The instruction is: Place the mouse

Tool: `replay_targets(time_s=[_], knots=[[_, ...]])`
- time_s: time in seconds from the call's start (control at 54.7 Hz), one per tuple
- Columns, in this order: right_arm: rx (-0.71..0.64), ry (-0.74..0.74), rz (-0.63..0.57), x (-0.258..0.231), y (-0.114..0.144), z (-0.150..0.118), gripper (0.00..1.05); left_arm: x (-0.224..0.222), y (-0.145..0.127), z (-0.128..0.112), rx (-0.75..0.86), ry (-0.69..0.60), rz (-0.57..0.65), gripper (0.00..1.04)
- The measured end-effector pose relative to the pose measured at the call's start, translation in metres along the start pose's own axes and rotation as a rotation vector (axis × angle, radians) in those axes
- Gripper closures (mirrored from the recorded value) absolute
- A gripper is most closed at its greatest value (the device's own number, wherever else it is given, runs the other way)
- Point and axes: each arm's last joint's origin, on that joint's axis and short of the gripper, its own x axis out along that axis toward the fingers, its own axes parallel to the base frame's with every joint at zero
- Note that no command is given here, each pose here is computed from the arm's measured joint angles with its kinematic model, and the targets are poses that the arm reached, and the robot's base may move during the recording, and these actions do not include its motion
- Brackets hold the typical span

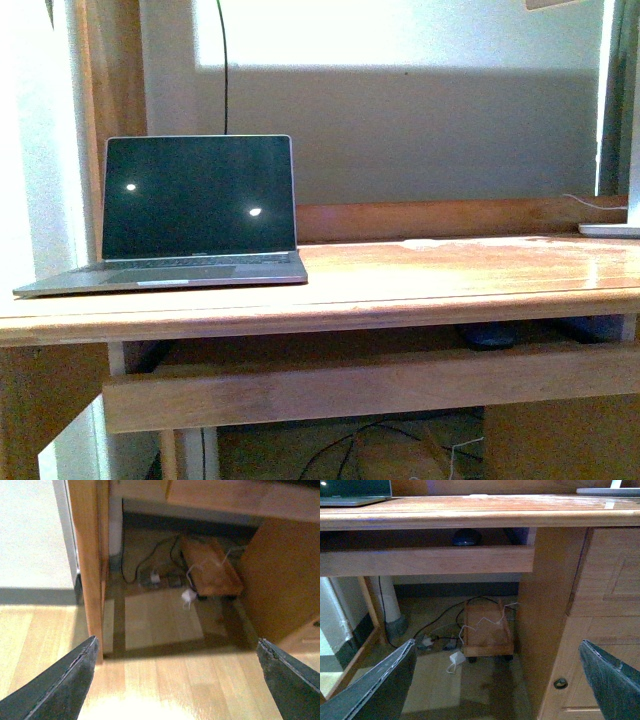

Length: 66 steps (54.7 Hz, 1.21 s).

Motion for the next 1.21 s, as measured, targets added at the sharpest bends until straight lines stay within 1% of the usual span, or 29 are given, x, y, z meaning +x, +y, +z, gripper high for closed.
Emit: replay_targets(time_s=[0.11,0.164,0.183,0.238,0.292,0.329,0.402,0.493,0.512,0.548,0.713,0.877,1.042,1.206], knots=[[0.000,0.000,-0.001,0.000,0.000,0.000,0.07,0.018,0.013,0.005,0.080,0.050,0.054,0.08],[0.000,0.000,0.000,0.000,0.000,0.000,0.07,0.034,0.024,0.011,0.204,0.048,0.108,0.08],[0.000,0.000,0.001,0.000,0.000,0.000,0.07,0.037,0.025,0.012,0.225,0.047,0.112,0.08],[0.000,0.000,0.000,0.000,0.000,0.000,0.07,0.053,0.032,0.018,0.376,0.031,0.126,0.08],[0.000,0.000,-0.001,0.000,0.000,0.000,0.07,0.070,0.035,0.024,0.534,-0.008,0.127,0.08],[0.000,0.000,0.000,0.000,0.000,0.000,0.07,0.085,0.036,0.032,0.699,-0.061,0.108,0.08],[0.000,0.000,0.000,0.000,0.000,0.000,0.07,0.103,0.035,0.043,0.864,-0.146,0.079,0.08],[0.000,0.000,-0.001,0.000,0.000,0.000,0.07,0.131,0.033,0.060,1.142,-0.253,0.041,0.08],[0.000,0.000,-0.001,0.000,0.000,0.000,0.07,0.133,0.033,0.061,1.152,-0.256,0.038,0.08],[0.000,0.000,0.000,0.000,0.000,0.000,0.07,0.142,0.033,0.066,1.224,-0.273,0.028,0.08],[0.000,0.000,0.000,0.000,0.000,0.000,0.07,0.172,0.036,0.081,1.350,-0.298,-0.017,0.08],[0.000,0.000,0.000,0.000,0.000,0.000,0.07,0.194,0.032,0.089,1.385,-0.323,-0.109,0.08],[0.000,0.000,0.000,0.000,0.000,0.000,0.07,0.211,0.021,0.086,1.384,-0.322,-0.180,0.08],[0.000,0.000,0.000,0.000,0.000,0.000,0.07,0.233,0.008,0.075,1.376,-0.284,-0.232,0.08]])
